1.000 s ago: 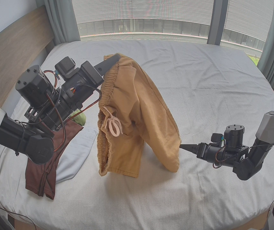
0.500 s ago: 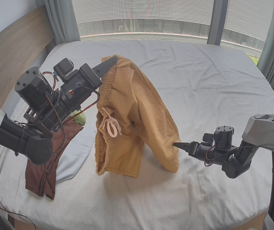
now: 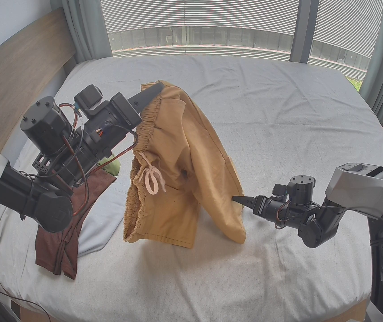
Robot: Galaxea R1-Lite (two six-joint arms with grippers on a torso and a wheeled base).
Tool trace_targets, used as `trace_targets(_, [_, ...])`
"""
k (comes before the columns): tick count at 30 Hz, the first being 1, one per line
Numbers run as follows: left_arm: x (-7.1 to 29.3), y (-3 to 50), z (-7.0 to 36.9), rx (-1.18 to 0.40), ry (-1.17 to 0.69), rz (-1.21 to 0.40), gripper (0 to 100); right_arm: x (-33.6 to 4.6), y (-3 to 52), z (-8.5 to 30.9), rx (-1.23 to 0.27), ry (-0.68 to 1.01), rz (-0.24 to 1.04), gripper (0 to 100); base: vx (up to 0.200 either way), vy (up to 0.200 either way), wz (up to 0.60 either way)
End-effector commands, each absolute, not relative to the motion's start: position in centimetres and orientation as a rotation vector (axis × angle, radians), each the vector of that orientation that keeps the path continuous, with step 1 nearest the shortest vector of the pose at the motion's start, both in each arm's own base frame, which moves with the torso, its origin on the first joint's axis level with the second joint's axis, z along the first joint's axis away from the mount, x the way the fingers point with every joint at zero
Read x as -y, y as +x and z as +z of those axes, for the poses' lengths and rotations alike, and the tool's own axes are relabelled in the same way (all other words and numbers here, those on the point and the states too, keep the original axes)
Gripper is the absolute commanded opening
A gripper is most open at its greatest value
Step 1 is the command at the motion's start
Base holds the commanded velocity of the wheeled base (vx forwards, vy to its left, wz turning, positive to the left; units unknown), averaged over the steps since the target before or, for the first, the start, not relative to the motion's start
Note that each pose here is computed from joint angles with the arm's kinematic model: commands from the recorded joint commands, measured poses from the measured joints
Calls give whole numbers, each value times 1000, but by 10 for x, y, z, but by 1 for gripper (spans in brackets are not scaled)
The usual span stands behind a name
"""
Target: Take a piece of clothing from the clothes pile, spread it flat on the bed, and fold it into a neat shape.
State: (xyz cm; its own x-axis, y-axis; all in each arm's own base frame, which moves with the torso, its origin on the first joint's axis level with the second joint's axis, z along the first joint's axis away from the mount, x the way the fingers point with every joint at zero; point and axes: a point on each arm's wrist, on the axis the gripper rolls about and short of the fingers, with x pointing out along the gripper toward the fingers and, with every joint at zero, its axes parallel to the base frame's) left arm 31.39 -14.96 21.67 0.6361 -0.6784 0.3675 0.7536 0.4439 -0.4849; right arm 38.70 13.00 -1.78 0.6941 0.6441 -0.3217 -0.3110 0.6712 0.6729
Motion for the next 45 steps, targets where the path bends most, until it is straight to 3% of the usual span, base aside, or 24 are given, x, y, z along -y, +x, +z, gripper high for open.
trace_targets(1, [150,313,216,128,-666,-893,0,-135,388,-26,-597,624,581,100,0,0,0])
trace_targets(25, [156,309,217,138,-670,-911,0,-153,391,-38,-517,661,681,100,0,0,0])
trace_targets(26, [156,309,217,138,-670,-911,0,-153,392,-38,-514,661,682,0,0,0,0])
trace_targets(38, [151,310,210,136,-668,-895,0,-146,380,-35,-468,660,695,0,0,0,0])
trace_targets(45, [144,311,202,129,-668,-874,0,-131,364,-8,-412,661,690,0,0,0,0])
